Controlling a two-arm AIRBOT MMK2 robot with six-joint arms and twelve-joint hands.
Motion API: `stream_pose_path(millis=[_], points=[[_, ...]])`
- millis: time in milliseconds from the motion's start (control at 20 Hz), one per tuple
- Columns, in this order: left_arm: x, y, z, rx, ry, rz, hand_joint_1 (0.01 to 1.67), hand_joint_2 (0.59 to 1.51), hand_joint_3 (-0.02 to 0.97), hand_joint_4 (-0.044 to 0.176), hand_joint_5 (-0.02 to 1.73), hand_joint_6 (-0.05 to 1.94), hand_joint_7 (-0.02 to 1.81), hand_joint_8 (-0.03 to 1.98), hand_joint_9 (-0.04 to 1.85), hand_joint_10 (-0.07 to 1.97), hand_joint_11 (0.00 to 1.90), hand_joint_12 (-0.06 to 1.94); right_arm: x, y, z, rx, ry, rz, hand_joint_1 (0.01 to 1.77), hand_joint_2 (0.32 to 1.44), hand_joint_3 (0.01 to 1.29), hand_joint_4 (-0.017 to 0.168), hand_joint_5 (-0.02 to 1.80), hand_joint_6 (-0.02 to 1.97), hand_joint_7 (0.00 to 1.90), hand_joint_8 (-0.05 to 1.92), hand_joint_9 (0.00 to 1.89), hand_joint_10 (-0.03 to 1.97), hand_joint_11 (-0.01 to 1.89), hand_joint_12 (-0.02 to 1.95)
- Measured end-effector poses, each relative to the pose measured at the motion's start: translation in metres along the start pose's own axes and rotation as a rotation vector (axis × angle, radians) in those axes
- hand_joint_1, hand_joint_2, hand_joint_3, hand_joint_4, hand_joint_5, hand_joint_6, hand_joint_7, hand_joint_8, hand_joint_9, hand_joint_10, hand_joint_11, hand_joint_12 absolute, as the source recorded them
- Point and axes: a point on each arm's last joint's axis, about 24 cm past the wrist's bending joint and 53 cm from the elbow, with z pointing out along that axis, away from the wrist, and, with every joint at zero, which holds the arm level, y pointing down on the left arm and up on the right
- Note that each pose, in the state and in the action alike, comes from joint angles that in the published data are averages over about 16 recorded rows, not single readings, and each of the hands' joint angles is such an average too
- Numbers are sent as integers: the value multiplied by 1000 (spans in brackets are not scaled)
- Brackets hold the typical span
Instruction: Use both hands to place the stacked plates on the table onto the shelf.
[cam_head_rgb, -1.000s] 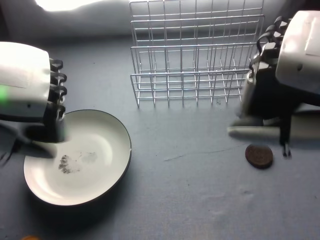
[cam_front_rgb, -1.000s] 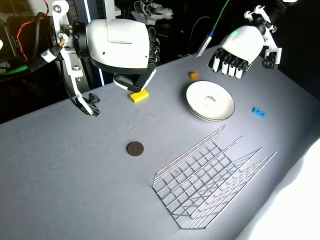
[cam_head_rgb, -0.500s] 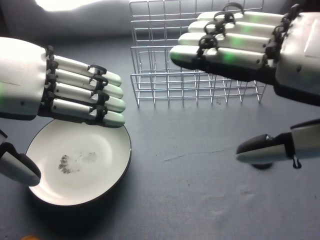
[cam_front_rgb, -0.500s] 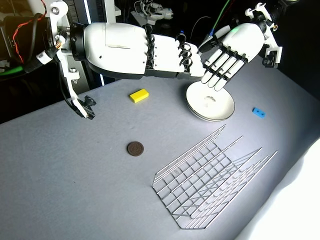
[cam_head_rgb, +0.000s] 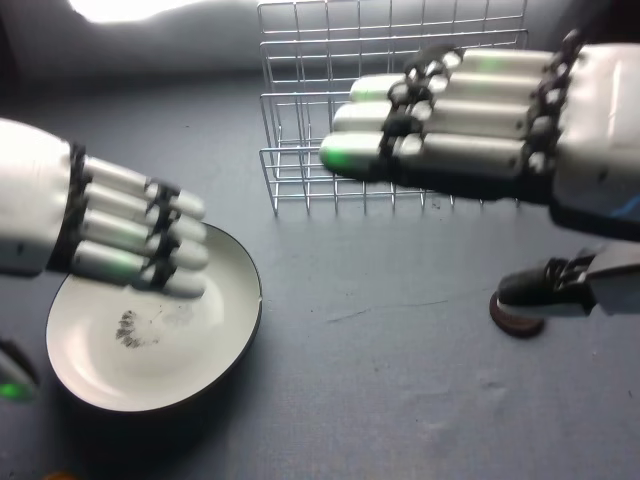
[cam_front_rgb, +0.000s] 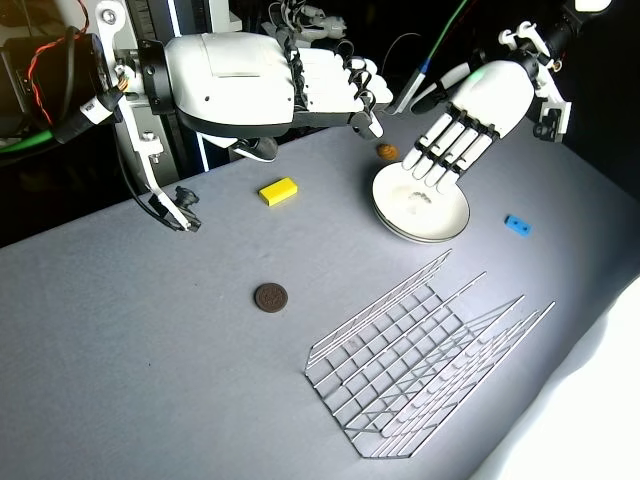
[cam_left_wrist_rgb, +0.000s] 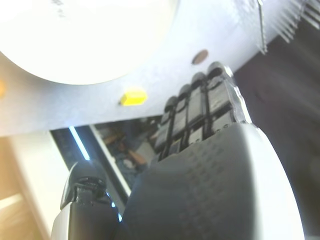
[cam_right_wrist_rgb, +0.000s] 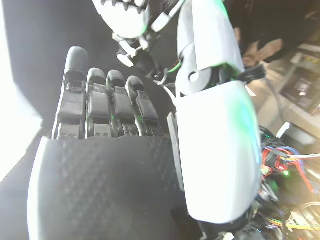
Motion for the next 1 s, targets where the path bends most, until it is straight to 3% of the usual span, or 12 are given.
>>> stream_pose_path(millis=[200, 450, 1000], points=[[24, 11, -3, -18, 48, -26, 15, 1137, 32, 1, 20, -14, 18, -12, 22, 8, 16, -14, 6, -5, 4, 13, 16, -8, 1273, 960, 19, 4, 21, 19, 22, 12, 17, 4, 21, 419], [51, 25, -8, -46, 96, -55, 16, 1140, 33, 5, 21, -14, 16, -12, 22, 7, 16, -13, 14, -13, 9, 42, 40, -38, 1227, 978, 20, 4, 20, 19, 22, 12, 14, 4, 22, 251], [80, 50, -23, -109, 150, -96, 16, 1157, 33, 4, 20, -14, 16, -12, 23, 7, 17, -13, 24, -14, 15, 37, 62, -113, 1032, 990, 21, 5, 22, 20, 22, 12, 13, 5, 21, 10]])
